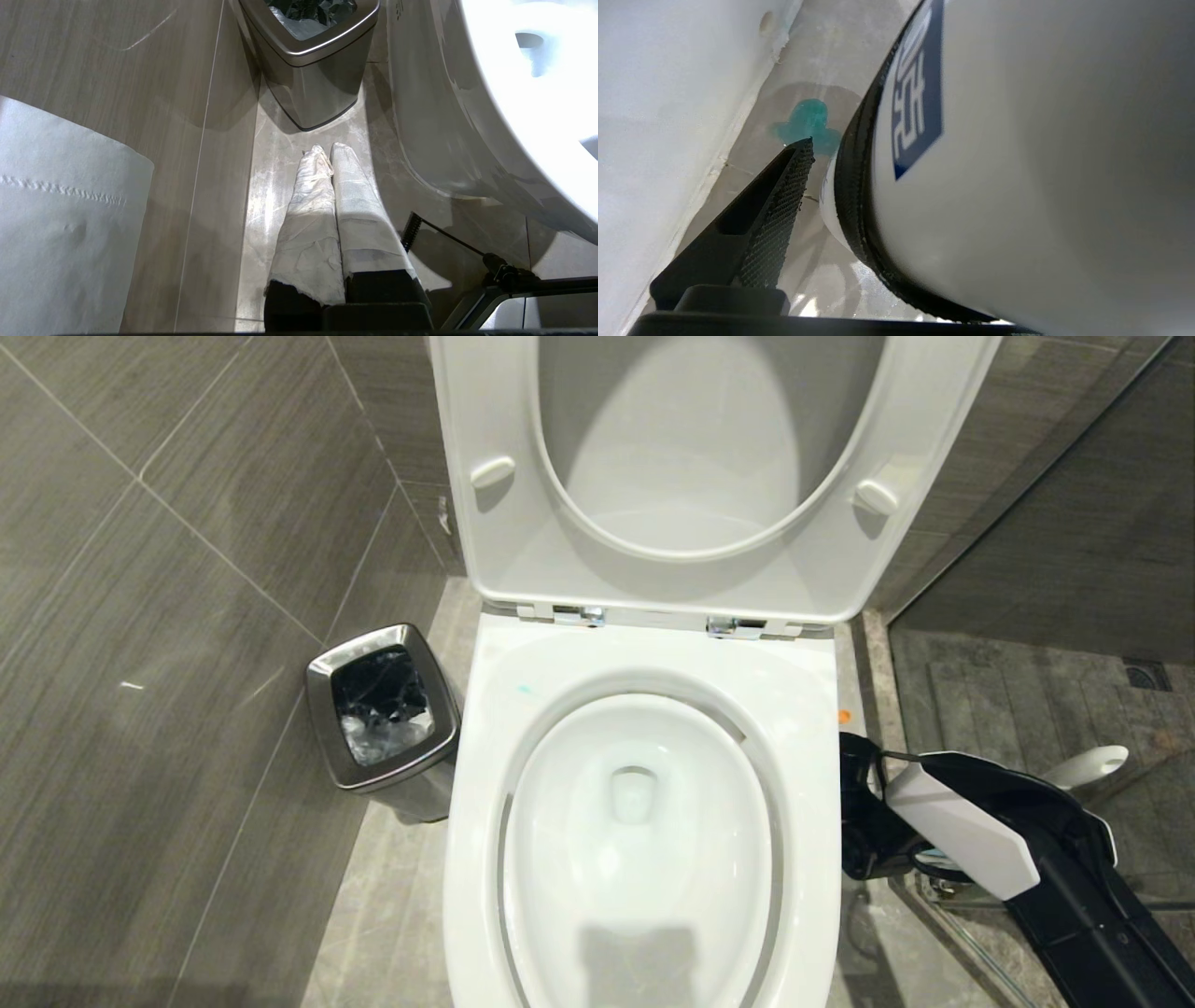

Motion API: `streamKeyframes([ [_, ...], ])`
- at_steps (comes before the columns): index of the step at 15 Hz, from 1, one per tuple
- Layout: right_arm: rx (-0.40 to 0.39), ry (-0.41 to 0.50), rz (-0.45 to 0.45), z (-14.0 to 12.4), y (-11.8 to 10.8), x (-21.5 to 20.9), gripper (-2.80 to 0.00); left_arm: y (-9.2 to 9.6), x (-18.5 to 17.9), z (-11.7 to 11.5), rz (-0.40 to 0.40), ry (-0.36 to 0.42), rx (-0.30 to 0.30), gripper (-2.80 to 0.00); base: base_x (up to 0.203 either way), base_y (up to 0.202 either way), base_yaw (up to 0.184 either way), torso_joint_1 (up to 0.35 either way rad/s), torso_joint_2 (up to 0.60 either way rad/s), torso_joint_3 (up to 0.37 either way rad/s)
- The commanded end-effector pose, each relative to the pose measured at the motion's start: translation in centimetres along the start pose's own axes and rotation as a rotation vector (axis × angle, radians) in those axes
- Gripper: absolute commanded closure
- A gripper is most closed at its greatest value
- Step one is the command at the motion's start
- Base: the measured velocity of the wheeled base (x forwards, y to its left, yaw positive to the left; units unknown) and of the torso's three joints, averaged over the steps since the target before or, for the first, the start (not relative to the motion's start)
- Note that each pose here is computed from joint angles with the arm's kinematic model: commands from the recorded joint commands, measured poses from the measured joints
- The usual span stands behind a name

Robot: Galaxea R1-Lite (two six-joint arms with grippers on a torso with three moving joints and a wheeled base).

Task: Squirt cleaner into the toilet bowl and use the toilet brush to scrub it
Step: Pour in the cleaning agent

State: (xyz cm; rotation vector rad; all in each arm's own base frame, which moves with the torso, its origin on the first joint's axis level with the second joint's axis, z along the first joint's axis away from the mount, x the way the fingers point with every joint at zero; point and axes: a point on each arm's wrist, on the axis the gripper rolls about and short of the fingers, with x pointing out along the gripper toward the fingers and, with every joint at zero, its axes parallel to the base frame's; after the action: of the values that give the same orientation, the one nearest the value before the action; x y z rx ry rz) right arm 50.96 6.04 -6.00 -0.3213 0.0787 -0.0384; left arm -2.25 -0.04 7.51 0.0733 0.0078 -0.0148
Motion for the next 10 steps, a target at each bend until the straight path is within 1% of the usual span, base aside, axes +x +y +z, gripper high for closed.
streamKeyframes([
  [1, -0.001, -0.008, 0.0, -0.06, 0.14, 0.1, -2.8, 0.0, 0.0, -0.02, 0.0, 0.0, 0.0, 0.0, 0.0, 0.0, 0.0, 0.0, 0.0, 0.0],
  [10, -0.001, -0.004, 0.007, -0.15, 0.35, 0.16, -2.8, 0.0, 0.0, 0.0, 0.001, -0.001, 0.0, 0.0, 0.0, 0.0, 0.0, 0.0, 0.0, 0.0],
])
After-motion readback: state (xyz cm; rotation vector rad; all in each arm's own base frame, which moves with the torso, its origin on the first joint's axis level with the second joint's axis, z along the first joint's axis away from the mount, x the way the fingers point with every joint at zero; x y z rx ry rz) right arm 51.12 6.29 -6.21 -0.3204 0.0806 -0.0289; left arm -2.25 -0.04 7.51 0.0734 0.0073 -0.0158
